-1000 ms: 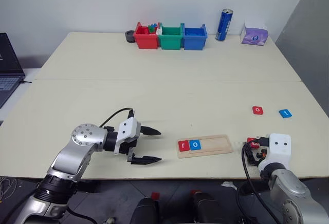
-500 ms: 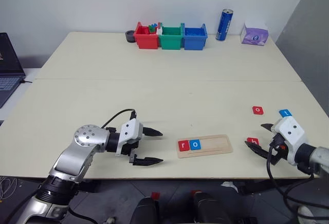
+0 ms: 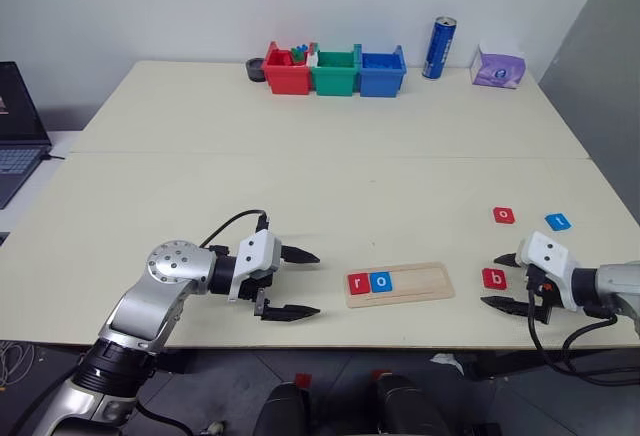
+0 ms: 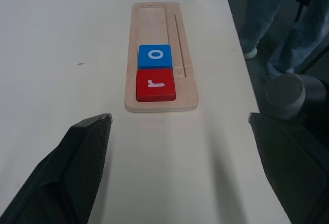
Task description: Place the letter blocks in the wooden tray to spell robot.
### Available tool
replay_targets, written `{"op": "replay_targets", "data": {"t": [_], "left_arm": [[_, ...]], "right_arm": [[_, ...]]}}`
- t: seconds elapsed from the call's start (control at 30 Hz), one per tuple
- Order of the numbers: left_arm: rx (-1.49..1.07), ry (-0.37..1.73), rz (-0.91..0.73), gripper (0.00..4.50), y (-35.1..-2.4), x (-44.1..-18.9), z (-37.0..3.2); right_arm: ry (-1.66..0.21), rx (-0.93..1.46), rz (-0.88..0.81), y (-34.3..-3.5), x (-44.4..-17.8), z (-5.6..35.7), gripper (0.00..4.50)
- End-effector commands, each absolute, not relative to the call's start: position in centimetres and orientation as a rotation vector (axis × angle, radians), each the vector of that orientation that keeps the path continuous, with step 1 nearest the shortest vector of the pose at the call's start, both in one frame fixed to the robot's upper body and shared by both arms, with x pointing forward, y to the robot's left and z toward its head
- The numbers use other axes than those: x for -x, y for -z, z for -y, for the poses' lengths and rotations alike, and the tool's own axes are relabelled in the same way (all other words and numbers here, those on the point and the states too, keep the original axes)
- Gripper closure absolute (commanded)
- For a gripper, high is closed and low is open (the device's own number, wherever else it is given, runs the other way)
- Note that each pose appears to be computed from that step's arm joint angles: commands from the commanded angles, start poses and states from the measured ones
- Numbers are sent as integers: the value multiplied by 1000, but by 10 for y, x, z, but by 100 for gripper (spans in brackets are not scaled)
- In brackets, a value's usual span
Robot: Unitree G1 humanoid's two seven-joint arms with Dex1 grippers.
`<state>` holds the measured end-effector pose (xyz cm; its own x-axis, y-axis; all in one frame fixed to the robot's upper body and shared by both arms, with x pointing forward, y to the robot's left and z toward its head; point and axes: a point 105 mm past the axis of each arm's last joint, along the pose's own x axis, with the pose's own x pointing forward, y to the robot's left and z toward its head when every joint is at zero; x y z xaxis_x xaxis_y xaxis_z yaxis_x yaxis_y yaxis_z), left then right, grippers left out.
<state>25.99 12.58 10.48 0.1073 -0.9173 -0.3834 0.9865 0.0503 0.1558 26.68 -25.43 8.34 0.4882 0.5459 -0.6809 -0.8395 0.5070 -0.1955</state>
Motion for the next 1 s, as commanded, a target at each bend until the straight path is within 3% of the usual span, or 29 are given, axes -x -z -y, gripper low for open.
{"op": "replay_targets", "data": {"t": [0.03,0.23,0.4,0.53,0.73,1.0], "left_arm": [[-448,1480,-173,0,-110,-258,-121],[-457,1472,-179,0,-109,-257,-123],[-467,1461,-187,0,-108,-257,-127],[-478,1440,-194,0,-108,-258,-132],[-493,1426,-195,0,-106,-261,-136],[-497,1418,-191,0,-103,-261,-136]], "right_arm": [[-914,583,-614,-84,-269,257,95],[-932,582,-617,-88,-272,256,302],[-1009,590,-546,-113,-273,233,305],[-1176,629,-473,-127,-264,182,305],[-1260,754,-490,-116,-270,147,305],[-1296,821,-505,-108,-282,133,305]]}}
